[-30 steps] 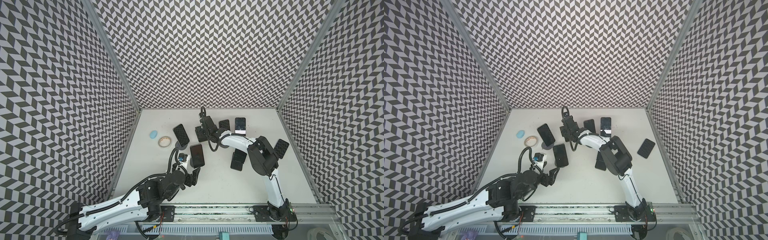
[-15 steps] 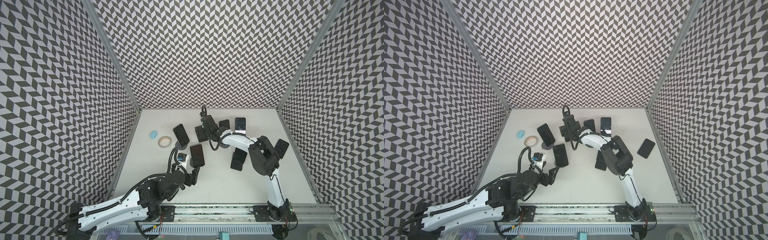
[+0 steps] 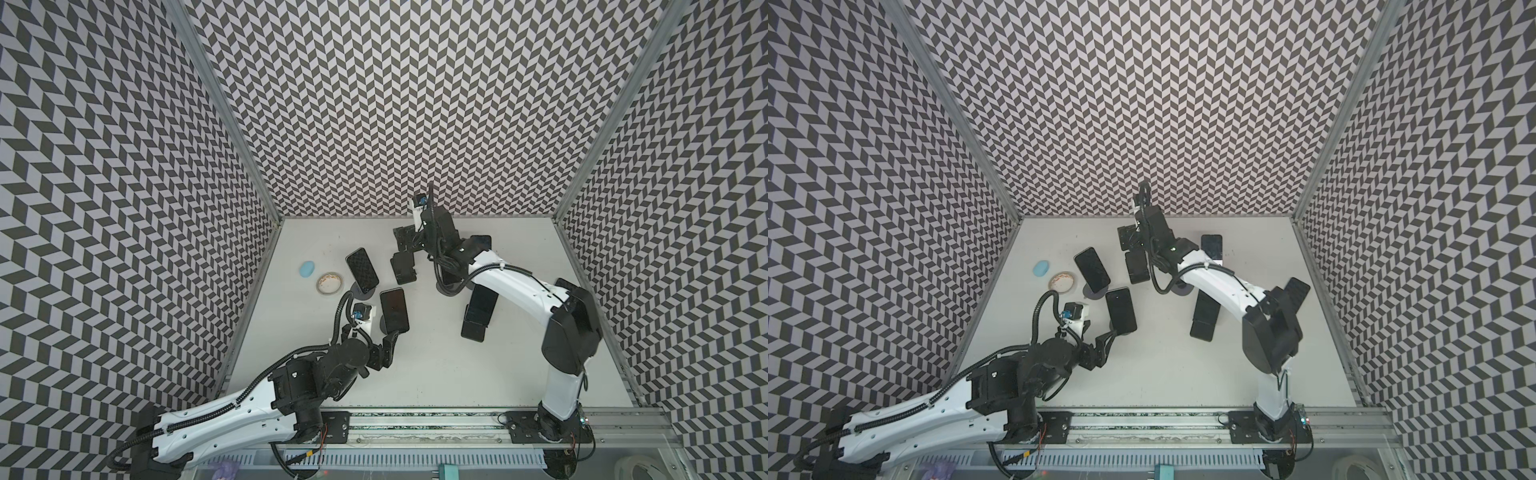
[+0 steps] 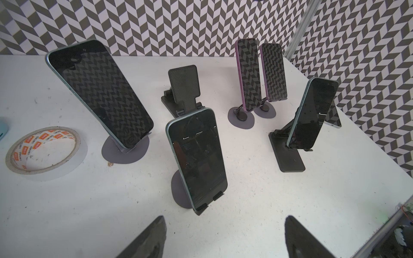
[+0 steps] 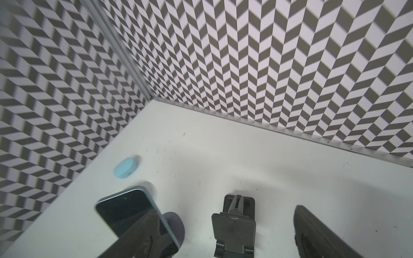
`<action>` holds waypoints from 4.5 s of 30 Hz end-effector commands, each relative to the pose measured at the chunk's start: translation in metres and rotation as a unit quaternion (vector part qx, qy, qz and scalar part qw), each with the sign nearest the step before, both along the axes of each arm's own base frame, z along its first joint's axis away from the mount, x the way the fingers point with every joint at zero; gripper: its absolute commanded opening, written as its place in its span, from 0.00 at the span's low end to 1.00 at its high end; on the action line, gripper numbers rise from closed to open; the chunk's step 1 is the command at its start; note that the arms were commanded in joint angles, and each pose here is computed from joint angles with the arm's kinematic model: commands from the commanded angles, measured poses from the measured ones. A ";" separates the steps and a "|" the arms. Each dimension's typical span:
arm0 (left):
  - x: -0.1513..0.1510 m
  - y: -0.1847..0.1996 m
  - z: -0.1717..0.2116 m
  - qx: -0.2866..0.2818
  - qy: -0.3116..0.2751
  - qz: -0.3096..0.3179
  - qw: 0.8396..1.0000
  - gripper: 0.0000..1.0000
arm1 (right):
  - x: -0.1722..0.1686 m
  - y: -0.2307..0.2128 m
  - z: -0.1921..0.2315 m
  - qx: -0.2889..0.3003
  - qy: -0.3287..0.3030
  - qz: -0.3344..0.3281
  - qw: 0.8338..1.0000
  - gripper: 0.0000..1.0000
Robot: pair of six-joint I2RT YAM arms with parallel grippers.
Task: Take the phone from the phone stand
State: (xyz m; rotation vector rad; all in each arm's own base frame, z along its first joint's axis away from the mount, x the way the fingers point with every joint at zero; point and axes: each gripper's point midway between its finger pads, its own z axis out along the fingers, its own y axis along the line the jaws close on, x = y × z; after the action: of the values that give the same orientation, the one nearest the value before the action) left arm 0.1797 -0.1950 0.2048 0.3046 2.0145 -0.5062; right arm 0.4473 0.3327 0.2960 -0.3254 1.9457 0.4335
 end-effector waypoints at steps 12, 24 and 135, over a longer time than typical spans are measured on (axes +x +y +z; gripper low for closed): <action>0.025 -0.017 0.017 0.001 -0.051 0.036 0.998 0.94 | -0.143 -0.078 0.043 0.131 0.017 0.017 0.991 0.88; 0.036 -0.018 0.010 -0.051 -0.012 0.092 0.994 1.00 | -0.183 -0.123 0.044 0.161 0.019 -0.012 0.987 0.88; 0.141 -0.022 -0.077 0.119 0.129 0.281 0.943 0.60 | -0.193 -0.170 0.028 0.121 -0.033 -0.064 0.990 0.91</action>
State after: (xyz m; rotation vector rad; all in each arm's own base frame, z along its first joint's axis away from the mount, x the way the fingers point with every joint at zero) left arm 0.3210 -0.2214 0.1286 -0.1957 2.2992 0.0673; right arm 0.2537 0.1652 0.3150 -0.0639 1.8538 0.5544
